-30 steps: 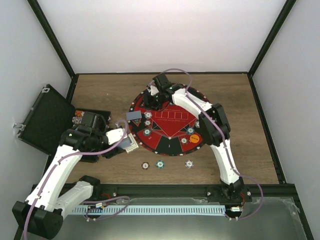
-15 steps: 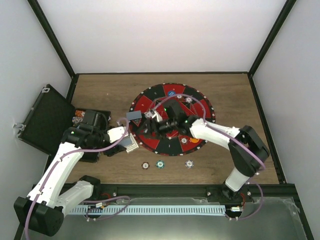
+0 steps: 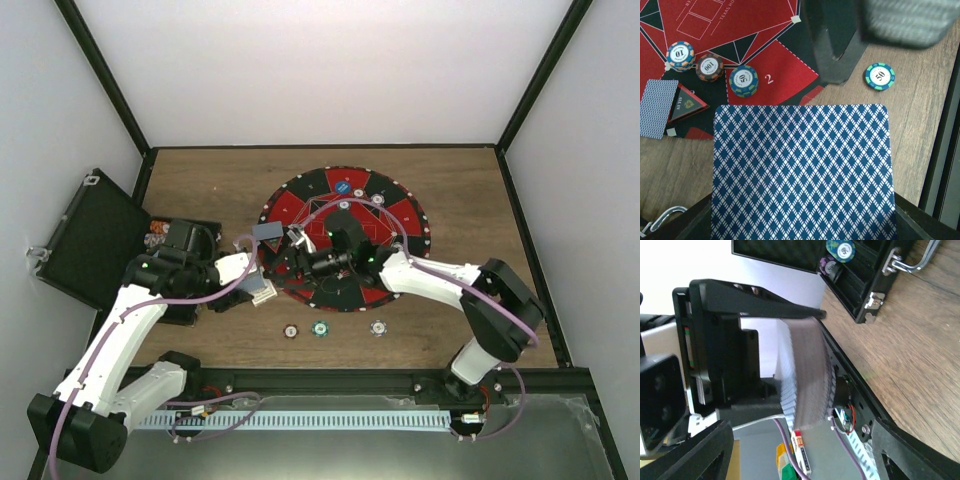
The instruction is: Distribute texas hold em gaming equipment
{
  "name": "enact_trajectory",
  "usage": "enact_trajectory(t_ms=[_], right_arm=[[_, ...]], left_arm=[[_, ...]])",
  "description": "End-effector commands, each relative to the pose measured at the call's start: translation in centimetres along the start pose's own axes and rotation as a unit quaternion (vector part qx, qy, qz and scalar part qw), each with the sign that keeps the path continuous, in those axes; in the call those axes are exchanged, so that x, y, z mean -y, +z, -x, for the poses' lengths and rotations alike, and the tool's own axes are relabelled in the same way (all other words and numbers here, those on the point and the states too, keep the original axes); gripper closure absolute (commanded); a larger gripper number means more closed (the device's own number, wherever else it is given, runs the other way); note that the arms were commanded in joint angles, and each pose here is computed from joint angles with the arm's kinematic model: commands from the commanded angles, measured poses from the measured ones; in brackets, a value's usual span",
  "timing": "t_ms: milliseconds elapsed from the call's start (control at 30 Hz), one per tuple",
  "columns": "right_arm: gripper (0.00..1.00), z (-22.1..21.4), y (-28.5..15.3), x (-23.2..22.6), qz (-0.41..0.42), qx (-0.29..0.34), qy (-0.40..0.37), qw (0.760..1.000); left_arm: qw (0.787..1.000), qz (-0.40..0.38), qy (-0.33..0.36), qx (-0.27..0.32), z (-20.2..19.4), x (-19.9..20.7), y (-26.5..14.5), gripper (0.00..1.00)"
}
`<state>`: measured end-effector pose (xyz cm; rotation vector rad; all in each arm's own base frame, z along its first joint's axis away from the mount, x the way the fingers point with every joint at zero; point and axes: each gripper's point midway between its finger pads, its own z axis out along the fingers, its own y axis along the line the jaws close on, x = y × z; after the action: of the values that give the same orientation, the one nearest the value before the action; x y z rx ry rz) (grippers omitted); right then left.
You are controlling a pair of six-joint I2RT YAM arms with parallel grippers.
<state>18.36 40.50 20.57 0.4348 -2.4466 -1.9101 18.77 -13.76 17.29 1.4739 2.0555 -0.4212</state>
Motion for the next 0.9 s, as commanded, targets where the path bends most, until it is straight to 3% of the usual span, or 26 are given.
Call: enact_trajectory(t_ms=[0,433,867], right_arm=[[0.23,0.8,2.0,-2.1,0.025,-0.018,-0.025,0.999],[0.32,1.0,6.2,-1.9,0.036,-0.056,-0.020,0.998],[0.49,1.8,6.2,2.2,0.010,-0.049,0.020,0.999]], left_arm=[[1.000,0.003,0.016,0.022,1.1,-0.1,-0.5,0.96],[1.000,0.003,0.018,0.024,1.1,0.1,-0.7,0.96],[0.999,0.003,0.020,0.025,1.1,0.3,-1.0,0.96]])
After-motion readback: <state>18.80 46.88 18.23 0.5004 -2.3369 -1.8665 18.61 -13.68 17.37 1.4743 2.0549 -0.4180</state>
